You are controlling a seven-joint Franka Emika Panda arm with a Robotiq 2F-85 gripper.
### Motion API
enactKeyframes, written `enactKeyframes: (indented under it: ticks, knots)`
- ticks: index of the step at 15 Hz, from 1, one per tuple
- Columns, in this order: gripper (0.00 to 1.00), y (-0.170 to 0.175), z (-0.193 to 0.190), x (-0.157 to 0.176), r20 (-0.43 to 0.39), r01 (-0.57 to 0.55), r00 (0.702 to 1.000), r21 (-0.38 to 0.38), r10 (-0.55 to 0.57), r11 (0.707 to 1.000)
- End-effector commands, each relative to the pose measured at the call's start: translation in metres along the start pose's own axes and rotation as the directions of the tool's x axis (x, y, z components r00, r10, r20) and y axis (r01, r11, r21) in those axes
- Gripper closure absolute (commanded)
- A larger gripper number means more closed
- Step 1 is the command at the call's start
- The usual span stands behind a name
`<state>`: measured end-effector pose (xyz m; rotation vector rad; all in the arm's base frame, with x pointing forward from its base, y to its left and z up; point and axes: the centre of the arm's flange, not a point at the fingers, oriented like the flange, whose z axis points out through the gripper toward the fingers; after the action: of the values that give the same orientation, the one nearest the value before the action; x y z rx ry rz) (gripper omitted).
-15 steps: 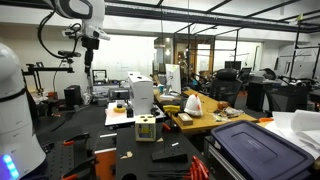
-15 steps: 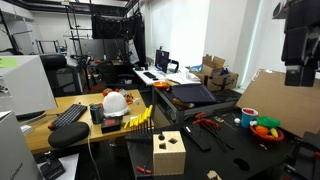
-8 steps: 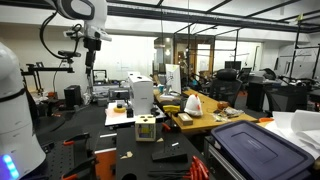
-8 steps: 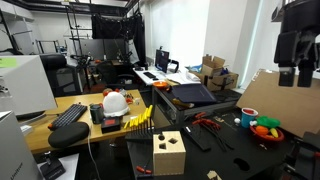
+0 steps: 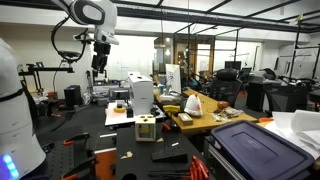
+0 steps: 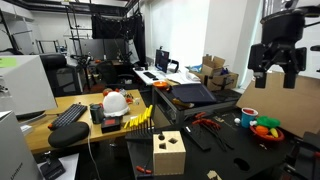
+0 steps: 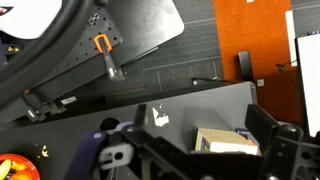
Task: Move the red object to the next hole
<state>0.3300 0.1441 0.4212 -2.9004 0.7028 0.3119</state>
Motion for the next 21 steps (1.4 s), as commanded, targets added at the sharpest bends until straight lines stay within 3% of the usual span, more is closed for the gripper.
enactKeyframes:
  ticks: [1,9,15,21]
  knots:
    - [0.0,-0.031,0.001,0.024,-0.025,-0.112,0.994,-0.051,0.111,0.992]
    - [0.0,-0.057,0.018,0.06,-0.076,-0.333,0.942,-0.104,0.327,0.937]
    - [0.0,-0.051,0.027,0.09,-0.021,-0.463,0.886,-0.051,0.463,0.885]
    - [0.0,-0.019,0.018,0.131,0.079,-0.609,0.792,0.051,0.605,0.791]
